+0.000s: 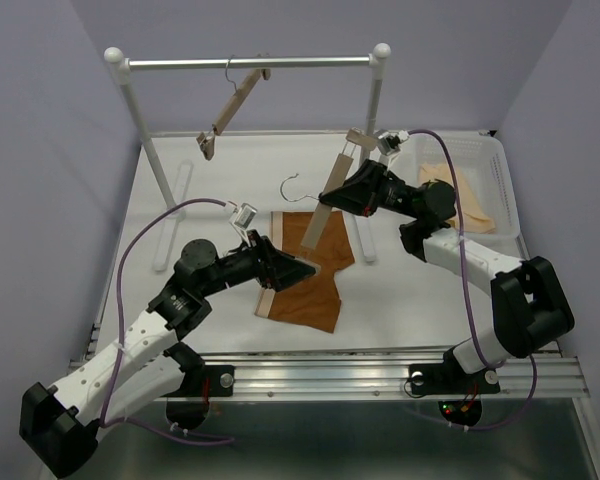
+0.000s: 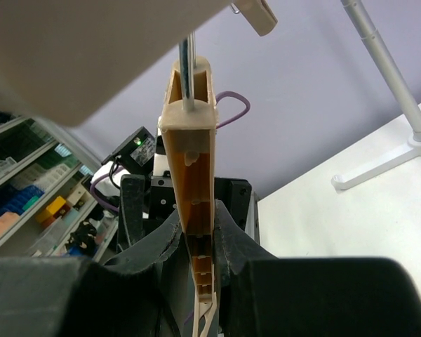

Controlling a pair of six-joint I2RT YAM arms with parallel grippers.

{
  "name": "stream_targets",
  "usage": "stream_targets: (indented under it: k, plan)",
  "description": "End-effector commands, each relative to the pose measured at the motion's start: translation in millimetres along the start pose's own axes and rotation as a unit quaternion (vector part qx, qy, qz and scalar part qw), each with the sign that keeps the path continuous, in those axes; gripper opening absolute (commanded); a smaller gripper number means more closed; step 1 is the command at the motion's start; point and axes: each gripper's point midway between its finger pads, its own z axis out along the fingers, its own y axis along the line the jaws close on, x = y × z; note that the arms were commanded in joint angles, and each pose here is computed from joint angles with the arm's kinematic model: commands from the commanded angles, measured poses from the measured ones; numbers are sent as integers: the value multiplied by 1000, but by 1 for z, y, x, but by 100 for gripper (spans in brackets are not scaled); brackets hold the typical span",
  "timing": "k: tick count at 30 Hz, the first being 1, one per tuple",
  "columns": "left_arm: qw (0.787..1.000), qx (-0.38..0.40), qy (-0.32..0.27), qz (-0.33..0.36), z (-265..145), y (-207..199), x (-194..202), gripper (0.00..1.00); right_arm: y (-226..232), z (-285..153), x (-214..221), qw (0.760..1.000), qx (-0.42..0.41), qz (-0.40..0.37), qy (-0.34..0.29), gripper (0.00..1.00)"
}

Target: Clip the underwear to the hanger

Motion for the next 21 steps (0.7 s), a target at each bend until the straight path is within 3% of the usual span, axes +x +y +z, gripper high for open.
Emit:
stream_targets:
  k: [1, 21]
  plan:
    - [998, 52, -21, 23, -6, -21, -10, 94, 12, 5, -16, 999, -25, -34, -19, 1]
    - [997, 76, -17, 6, -5, -20, -1, 88, 3, 2, -11, 998, -49, -14, -31, 1]
